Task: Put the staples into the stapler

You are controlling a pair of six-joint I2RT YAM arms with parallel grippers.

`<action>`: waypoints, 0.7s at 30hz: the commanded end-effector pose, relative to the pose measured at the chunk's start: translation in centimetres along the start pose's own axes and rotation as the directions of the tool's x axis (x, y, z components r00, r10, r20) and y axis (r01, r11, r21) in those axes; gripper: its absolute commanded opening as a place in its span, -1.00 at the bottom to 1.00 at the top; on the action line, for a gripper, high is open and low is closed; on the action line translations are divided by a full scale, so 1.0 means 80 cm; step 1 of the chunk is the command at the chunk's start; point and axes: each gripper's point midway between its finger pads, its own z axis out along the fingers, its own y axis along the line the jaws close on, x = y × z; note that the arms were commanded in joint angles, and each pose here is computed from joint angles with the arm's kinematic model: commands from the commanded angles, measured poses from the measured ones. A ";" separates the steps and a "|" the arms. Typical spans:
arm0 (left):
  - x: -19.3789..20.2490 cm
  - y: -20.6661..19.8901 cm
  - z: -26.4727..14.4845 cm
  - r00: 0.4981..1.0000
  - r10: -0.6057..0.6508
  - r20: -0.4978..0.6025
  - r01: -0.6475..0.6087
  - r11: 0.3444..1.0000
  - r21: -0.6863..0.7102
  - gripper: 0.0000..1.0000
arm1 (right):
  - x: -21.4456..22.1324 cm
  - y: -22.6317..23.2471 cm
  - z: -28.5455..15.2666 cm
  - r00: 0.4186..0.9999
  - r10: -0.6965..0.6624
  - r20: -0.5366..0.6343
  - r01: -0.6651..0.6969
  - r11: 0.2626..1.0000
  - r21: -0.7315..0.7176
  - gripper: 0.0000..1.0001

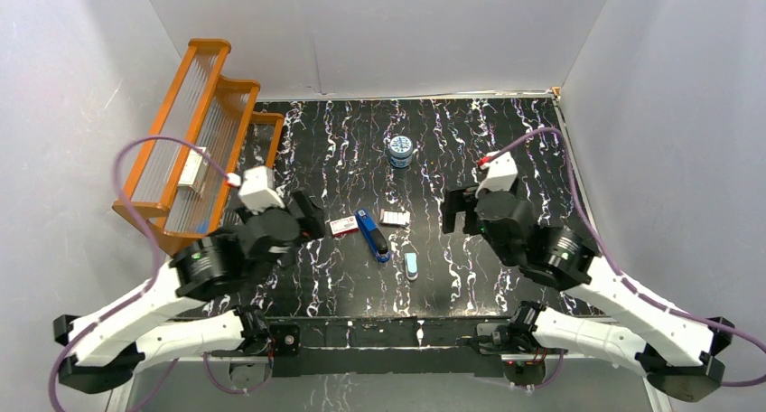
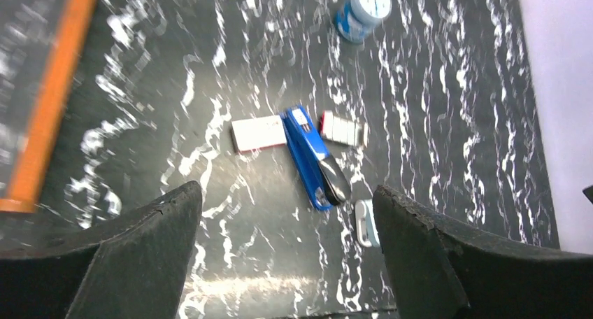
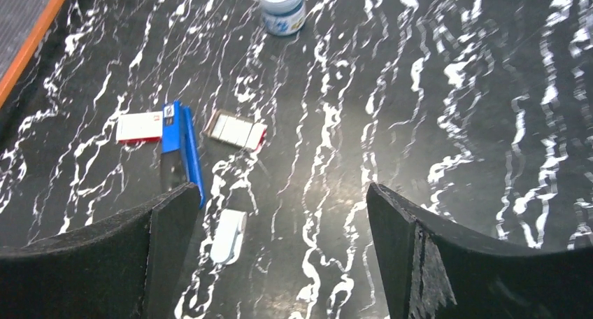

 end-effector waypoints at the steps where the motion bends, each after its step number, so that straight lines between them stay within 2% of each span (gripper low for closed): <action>1: -0.083 0.064 -0.046 0.972 0.153 0.178 -0.128 0.982 -0.141 0.78 | -0.068 -0.037 -0.032 0.982 -0.056 0.179 0.039 0.995 0.095 0.97; 6: -0.147 0.085 -0.096 0.949 0.127 0.290 -0.099 0.989 -0.109 0.81 | -0.107 -0.056 -0.061 0.963 -0.078 0.257 0.046 0.991 0.128 0.97; 10: -0.176 0.086 -0.121 0.929 0.117 0.351 -0.111 0.993 -0.037 0.82 | -0.130 -0.066 -0.077 0.948 -0.094 0.303 0.050 0.987 0.151 0.97; 13: -0.188 0.080 -0.128 0.917 0.113 0.382 -0.122 0.993 0.000 0.83 | -0.149 -0.065 -0.087 0.934 -0.070 0.351 0.024 0.991 0.135 0.97; 21: -0.201 0.072 -0.128 0.909 0.137 0.393 -0.135 0.990 -0.031 0.84 | -0.170 -0.062 -0.100 0.913 -0.025 0.407 -0.015 0.995 0.096 0.97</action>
